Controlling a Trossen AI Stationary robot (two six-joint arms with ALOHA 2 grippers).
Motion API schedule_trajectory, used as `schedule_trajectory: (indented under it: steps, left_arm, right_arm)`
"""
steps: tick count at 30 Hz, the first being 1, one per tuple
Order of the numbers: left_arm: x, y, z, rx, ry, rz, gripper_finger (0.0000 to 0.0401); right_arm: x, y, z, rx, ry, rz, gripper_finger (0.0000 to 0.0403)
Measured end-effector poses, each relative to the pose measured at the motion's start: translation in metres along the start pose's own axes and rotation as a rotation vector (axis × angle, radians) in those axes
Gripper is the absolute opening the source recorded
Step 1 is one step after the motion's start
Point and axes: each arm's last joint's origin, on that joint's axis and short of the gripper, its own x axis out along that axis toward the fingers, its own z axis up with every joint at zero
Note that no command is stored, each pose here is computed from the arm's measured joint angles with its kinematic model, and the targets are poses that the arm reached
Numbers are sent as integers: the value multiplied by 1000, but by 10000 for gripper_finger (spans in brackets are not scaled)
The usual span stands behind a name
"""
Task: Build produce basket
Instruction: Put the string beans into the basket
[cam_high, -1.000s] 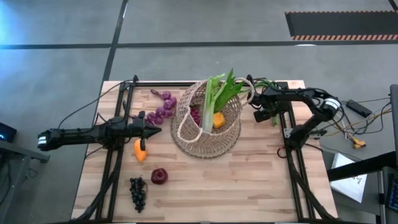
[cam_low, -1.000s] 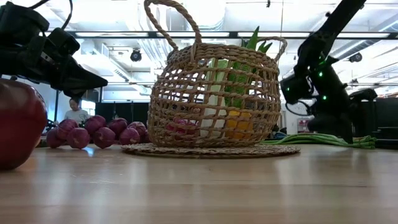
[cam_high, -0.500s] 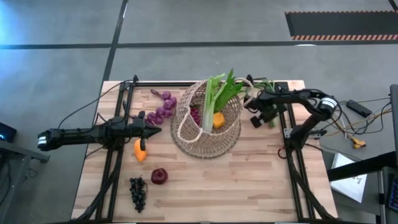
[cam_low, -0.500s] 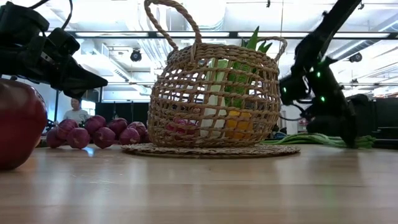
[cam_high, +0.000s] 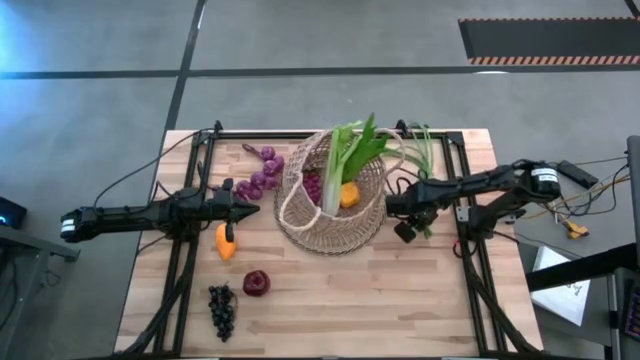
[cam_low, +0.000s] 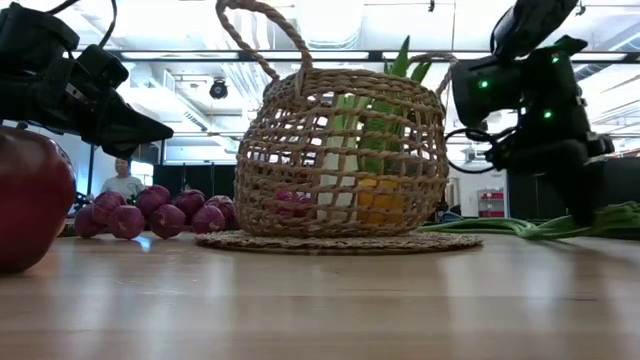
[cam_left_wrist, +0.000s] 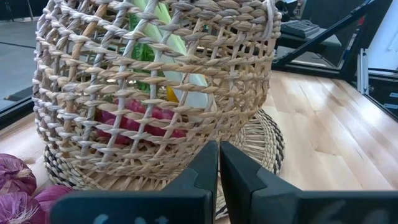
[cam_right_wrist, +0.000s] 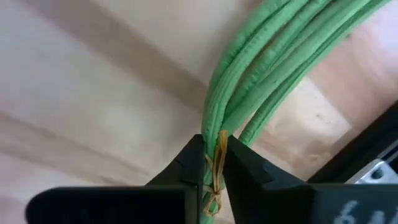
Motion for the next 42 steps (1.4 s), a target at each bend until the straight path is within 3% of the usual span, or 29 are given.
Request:
schedule_trajectory:
  steps: [11, 19, 23, 29, 37, 42]
  left_arm:
    - [0, 0, 0, 0, 0, 0, 0]
    - [0, 0, 0, 0, 0, 0, 0]
    - [0, 0, 0, 0, 0, 0, 0]
    - [0, 0, 0, 0, 1, 0, 0]
    - [0, 0, 0, 0, 0, 0, 0]
    - [0, 0, 0, 0, 0, 0, 0]
  right_arm:
    - [-2, -10, 7, -34, -20, -16, 216]
    - [-10, -31, 17, 63, -100, -44, 317]
    - [-5, -50, 26, 186, -114, -86, 350]
    - [17, -82, 44, 410, -145, -109, 363]
    - [28, -95, 59, 474, -194, 1, 361]
    - [34, -100, 59, 510, -171, 36, 321]
